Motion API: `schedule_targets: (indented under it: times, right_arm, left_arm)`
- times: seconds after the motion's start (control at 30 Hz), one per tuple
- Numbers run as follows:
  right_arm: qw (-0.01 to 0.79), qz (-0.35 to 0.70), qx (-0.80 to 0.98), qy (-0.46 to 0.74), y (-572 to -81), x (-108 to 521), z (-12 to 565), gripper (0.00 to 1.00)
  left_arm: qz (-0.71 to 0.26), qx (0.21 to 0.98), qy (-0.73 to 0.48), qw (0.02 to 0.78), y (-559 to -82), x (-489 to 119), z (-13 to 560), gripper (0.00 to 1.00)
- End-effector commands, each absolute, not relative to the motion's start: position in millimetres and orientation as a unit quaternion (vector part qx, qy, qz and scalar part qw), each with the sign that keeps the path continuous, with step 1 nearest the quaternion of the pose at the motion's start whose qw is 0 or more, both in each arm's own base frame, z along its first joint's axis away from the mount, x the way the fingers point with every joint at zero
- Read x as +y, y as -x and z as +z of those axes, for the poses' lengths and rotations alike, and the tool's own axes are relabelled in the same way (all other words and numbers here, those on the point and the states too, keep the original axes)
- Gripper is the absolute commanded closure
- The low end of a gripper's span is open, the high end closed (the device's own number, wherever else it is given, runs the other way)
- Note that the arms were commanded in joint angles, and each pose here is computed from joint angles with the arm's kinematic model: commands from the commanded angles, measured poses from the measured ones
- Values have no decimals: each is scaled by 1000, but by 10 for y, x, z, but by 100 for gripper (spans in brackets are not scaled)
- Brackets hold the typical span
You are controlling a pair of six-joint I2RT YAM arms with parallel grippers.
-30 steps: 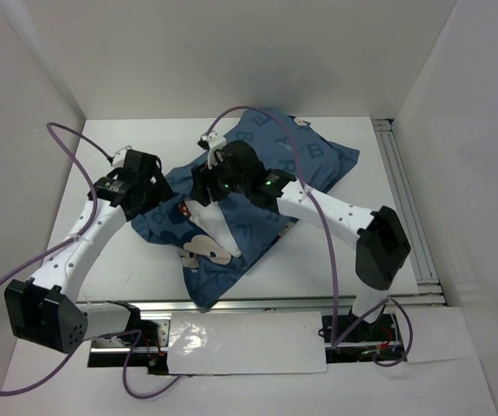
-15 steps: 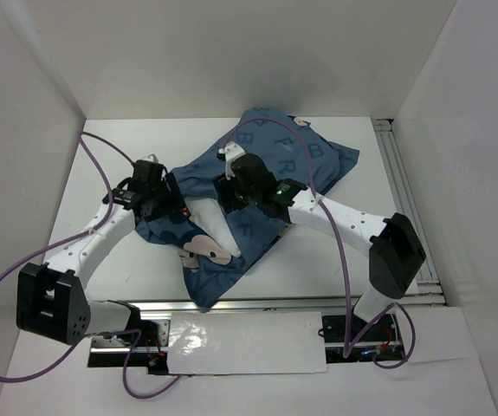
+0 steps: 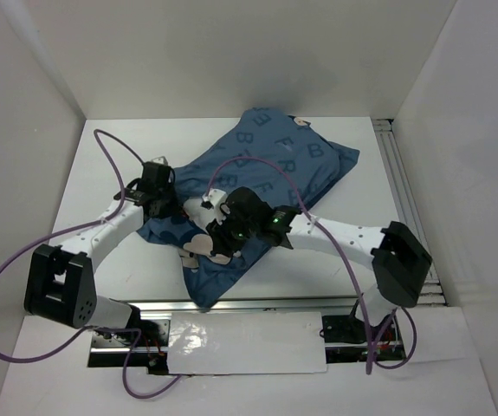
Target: Put the pillow into the pillowcase
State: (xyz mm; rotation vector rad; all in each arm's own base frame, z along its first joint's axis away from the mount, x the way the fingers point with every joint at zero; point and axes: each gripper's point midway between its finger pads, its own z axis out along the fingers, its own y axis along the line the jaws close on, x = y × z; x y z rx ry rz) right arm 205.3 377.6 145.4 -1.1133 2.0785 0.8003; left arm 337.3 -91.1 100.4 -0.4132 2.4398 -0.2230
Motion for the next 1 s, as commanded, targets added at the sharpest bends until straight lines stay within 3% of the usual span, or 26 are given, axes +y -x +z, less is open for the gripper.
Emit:
schedule_targets:
  times: [0.0, 0.17, 0.23, 0.33, 0.63, 0.93, 0.97]
  right_arm:
    - [312, 315, 786, 431, -2098, 3948, 1371, 50]
    - [263, 341, 784, 448, -1975, 4067, 1153, 53]
    - [255, 349, 776, 459, -1910, 4118, 1139, 62]
    - [265, 342, 784, 444, -2000, 4169, 1231, 100]
    - [356, 296, 805, 370, -2228, 4008, 2404, 100]
    - [422, 244, 820, 301, -2446, 3702, 2538, 100]
    - [429, 223, 825, 292, -2523, 3669, 2484, 95]
  left_arm:
    - [-86, 914, 152, 367, -3551, -903, 1285, 96]
    - [-91, 901, 145, 398, -3513, -869, 1509, 100]
    - [-95, 895, 141, 412, -3494, -861, 1594, 100]
    - [-107, 879, 137, 445, -3467, -850, 1817, 100]
    - [-99, 832, 160, 522, -3693, -745, 2626, 100]
    - [-47, 828, 179, 530, -4148, -470, 2790, 100]
    - [-45, 831, 178, 525, -4244, -488, 2749, 97]
